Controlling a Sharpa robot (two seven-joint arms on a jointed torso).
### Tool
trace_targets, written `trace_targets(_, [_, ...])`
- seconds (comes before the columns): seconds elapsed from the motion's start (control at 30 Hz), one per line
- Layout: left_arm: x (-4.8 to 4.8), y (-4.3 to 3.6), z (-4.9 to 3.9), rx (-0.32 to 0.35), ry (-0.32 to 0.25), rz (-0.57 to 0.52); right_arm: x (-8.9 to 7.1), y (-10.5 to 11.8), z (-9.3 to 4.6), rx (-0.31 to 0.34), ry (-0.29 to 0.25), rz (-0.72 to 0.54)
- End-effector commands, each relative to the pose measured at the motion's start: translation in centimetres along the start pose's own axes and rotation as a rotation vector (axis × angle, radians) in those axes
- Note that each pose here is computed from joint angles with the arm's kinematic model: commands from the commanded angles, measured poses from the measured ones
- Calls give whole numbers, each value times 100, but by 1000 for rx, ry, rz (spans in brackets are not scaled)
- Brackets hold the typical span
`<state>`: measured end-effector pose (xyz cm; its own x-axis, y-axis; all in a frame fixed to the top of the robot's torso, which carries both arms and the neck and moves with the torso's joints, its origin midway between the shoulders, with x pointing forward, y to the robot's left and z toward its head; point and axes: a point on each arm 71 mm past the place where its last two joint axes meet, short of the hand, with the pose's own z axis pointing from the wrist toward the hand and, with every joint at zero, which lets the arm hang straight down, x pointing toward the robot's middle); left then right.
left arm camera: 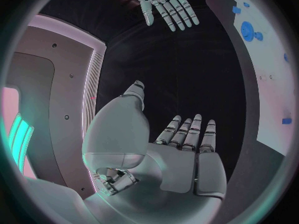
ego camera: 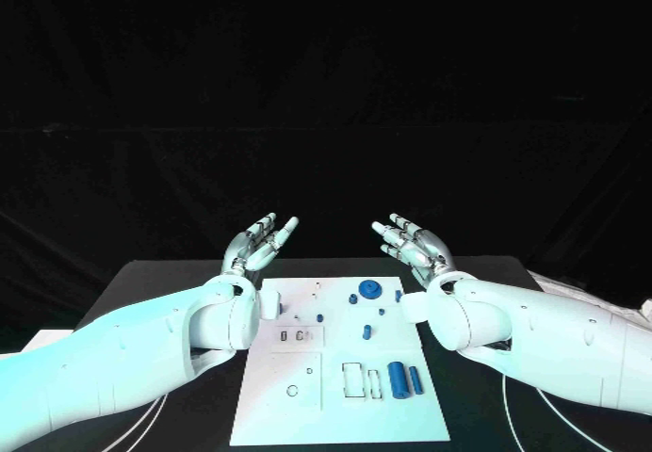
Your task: Assemble the parts on the task board
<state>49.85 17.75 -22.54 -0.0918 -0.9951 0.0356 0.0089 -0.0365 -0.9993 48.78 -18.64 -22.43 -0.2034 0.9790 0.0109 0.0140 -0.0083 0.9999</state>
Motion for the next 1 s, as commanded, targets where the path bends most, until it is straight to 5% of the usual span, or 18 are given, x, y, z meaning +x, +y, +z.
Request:
trace_targets(0.03, [54, -24, 5, 22, 63, -23, 145, -4, 32, 20, 236, -3])
trace_targets(0.37, [54, -24, 5, 22, 63, -23, 181, -4, 82, 38, 341, -21])
trace_targets(0.4, [-211, -70, -66, 38, 73, -33, -104, 137, 177, -126, 221, -338])
trace_targets(0.73, [-245, -145, -199, 24, 119, -53, -198, 312, 202, -188, 247, -587])
trace_targets(1.0, [-218, -281, -352, 20, 173, -71, -221, 431, 226, -197, 284, -849])
